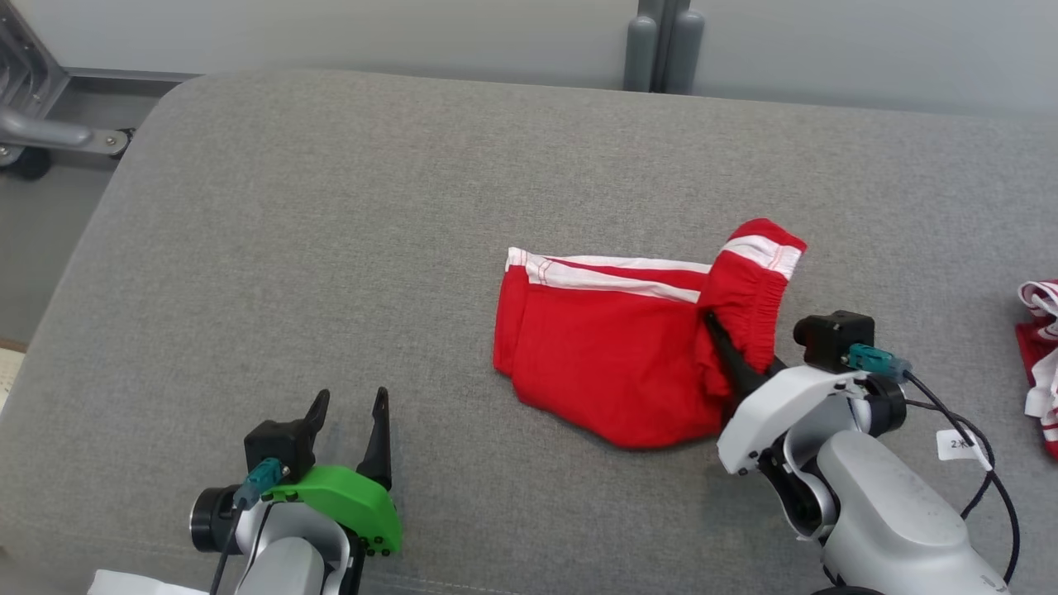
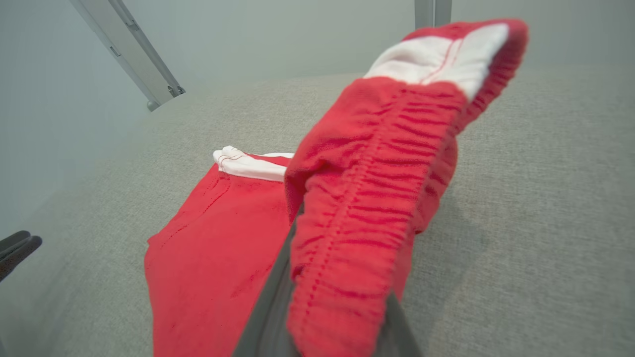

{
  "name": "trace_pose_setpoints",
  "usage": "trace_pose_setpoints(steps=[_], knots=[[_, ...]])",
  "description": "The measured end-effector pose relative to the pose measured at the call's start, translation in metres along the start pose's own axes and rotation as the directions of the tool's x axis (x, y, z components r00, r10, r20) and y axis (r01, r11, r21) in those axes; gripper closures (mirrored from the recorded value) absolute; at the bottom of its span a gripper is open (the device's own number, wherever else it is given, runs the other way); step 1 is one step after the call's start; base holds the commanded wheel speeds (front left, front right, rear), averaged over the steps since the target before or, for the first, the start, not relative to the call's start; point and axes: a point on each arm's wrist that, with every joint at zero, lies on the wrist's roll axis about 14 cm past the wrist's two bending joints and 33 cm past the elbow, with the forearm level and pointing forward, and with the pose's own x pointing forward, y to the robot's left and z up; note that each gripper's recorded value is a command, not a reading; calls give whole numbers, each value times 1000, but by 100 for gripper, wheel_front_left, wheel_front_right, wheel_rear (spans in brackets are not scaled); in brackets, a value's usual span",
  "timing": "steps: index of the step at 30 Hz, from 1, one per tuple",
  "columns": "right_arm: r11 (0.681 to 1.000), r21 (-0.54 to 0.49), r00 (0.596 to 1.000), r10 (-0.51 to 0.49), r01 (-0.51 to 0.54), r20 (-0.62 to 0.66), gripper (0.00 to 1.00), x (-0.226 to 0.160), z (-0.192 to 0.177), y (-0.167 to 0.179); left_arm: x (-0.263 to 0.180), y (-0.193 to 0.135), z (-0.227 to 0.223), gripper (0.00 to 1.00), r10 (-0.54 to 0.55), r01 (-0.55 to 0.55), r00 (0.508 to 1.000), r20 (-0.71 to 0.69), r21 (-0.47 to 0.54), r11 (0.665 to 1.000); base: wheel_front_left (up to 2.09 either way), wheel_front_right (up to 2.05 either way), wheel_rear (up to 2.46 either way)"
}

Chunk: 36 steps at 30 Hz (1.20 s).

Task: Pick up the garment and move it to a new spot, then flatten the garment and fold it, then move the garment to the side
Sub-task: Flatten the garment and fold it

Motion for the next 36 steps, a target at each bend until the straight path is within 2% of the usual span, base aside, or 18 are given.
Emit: trace_pose_setpoints(steps=[5,12,13,14,15,22,26,32,36], knots=[[995,-14,994,101,-102,-48,100,16,-8,35,-8,2,3,0,7,-7,1000,15,-9,1000,0,0,0],[982,-28,977,185,-189,-102,100,41,-23,70,-27,12,-2,0,43,-43,999,10,-23,999,0,0,0],[980,-26,975,195,-199,-109,96,44,-26,75,-30,15,-3,0,54,-54,998,7,-25,998,0,0,0],[978,-28,972,204,-209,-116,58,47,-29,80,-33,17,-5,0,65,-65,998,5,-26,998,0,0,0],[975,-26,969,214,-219,-123,0,50,-32,85,-36,21,-6,0,77,-77,997,2,-28,997,0,0,0],[962,-14,958,270,-273,-100,0,63,-34,115,-53,45,-7,0,167,-166,986,10,-34,985,0,0,0],[966,-4,964,256,-257,-72,0,60,-29,111,-54,50,-4,0,181,-180,983,21,-33,983,0,0,0],[995,20,994,97,-98,43,0,42,1,51,-46,42,3,0,150,-149,988,46,-15,989,0,0,0],[999,1,994,-47,48,101,0,6,11,2,-39,32,12,0,113,-114,991,76,7,993,0,0,0]])
